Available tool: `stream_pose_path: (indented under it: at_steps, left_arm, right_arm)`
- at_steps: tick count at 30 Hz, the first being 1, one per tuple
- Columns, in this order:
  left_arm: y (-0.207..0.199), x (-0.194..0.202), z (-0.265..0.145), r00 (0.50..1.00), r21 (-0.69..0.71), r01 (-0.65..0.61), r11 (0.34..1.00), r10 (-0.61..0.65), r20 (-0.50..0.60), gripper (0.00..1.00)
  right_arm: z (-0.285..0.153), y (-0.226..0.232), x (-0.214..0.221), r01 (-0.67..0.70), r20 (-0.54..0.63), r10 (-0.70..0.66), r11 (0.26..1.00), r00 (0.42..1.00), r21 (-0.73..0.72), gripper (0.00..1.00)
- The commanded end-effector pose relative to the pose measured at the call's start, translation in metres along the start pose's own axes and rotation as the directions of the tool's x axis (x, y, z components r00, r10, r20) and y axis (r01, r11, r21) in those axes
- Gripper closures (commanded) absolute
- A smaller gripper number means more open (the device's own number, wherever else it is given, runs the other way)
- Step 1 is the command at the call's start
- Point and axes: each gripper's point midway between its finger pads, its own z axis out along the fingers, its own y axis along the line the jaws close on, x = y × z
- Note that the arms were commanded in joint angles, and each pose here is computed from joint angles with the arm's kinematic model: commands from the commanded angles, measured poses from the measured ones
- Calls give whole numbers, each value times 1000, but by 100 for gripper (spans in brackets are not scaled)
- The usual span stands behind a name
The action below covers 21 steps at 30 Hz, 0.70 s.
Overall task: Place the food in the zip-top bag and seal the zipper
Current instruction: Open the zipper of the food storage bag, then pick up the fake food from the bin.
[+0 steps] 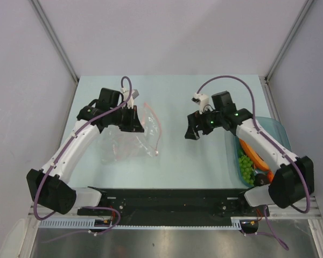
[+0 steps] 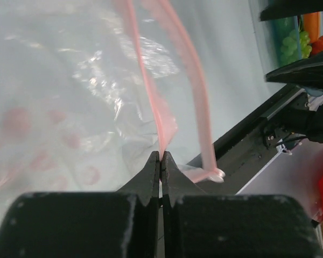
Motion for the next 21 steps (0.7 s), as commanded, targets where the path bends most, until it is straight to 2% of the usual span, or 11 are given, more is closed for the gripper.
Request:
stream_pose_path:
  at_steps: [1, 2, 6, 8, 12, 17, 21]
  left_arm:
    - [-19, -14, 5, 1000, 78, 8, 997, -10, 22, 100]
    - [-20, -15, 7, 1000, 80, 6, 997, -8, 24, 100]
    - [-24, -11, 12, 1000, 87, -3, 996, 1, 19, 100]
    - [-25, -12, 13, 1000, 88, -8, 996, 6, 25, 100]
    - [-24, -13, 12, 999, 79, -14, 997, 12, 31, 100]
    - [-22, -14, 13, 999, 73, -12, 997, 9, 31, 100]
    - [-22, -14, 12, 999, 72, -18, 997, 15, 32, 100]
  right_arm:
    - [-66, -22, 0, 91, 0, -91, 986, 996, 138, 7]
    - [-78, -29, 2, 116, -6, -117, 980, 993, 163, 7]
    - [-132, -85, 33, 22, -53, -5, 946, 999, 324, 7]
    - [-146, -101, 51, -8, -104, 49, 931, 993, 365, 7]
    - [-171, -146, 70, -49, -177, 178, 826, 968, 562, 9]
    - [-167, -180, 70, -93, -179, 277, 744, 944, 662, 9]
    - [-155, -198, 74, -140, -198, 355, 731, 914, 668, 10]
